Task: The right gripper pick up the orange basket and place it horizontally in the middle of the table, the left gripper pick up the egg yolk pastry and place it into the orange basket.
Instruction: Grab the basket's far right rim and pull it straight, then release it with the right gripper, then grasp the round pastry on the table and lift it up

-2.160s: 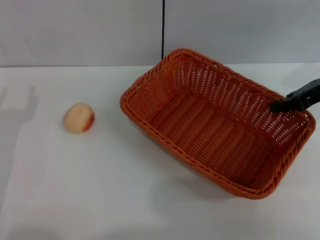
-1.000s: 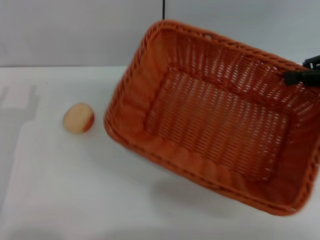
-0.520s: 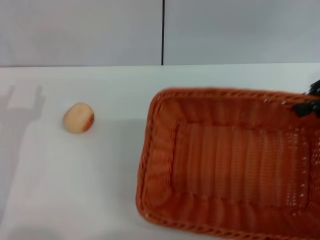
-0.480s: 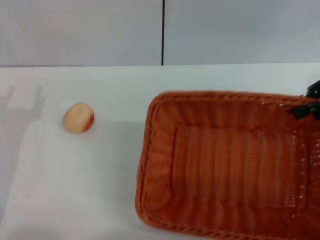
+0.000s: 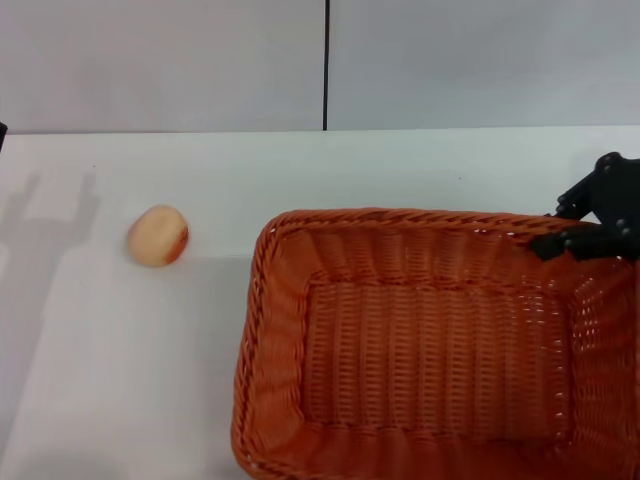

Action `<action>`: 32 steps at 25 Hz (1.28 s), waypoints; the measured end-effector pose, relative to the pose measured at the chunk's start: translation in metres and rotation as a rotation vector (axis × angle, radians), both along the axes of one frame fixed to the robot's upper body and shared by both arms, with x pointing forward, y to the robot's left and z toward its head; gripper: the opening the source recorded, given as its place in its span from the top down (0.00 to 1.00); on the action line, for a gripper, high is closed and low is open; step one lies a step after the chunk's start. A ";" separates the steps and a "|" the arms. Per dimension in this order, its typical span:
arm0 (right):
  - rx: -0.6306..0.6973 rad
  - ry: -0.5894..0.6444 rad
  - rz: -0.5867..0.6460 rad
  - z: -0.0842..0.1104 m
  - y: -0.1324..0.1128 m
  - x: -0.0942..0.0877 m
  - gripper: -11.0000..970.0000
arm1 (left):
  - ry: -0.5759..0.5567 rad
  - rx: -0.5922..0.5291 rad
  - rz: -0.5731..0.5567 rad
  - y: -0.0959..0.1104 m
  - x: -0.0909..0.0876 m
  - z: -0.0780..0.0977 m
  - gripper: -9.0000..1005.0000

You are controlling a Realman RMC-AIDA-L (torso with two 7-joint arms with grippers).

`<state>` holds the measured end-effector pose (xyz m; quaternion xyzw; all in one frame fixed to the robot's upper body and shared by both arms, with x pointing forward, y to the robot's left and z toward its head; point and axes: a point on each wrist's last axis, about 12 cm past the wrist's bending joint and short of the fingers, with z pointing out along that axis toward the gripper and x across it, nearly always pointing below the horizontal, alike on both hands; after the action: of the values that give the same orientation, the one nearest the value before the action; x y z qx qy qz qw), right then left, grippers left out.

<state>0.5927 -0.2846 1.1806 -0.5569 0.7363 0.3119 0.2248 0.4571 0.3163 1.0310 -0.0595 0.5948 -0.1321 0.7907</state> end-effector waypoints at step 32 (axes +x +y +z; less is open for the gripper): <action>0.293 -0.325 -0.375 -0.011 -0.037 0.000 0.48 | 0.022 0.018 -0.044 -0.003 -0.003 -0.003 0.28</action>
<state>0.5930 -0.3217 1.1692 -0.4152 0.7279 0.2745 0.4715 0.4541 0.3130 1.0279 -0.0408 0.6056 -0.1435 0.7816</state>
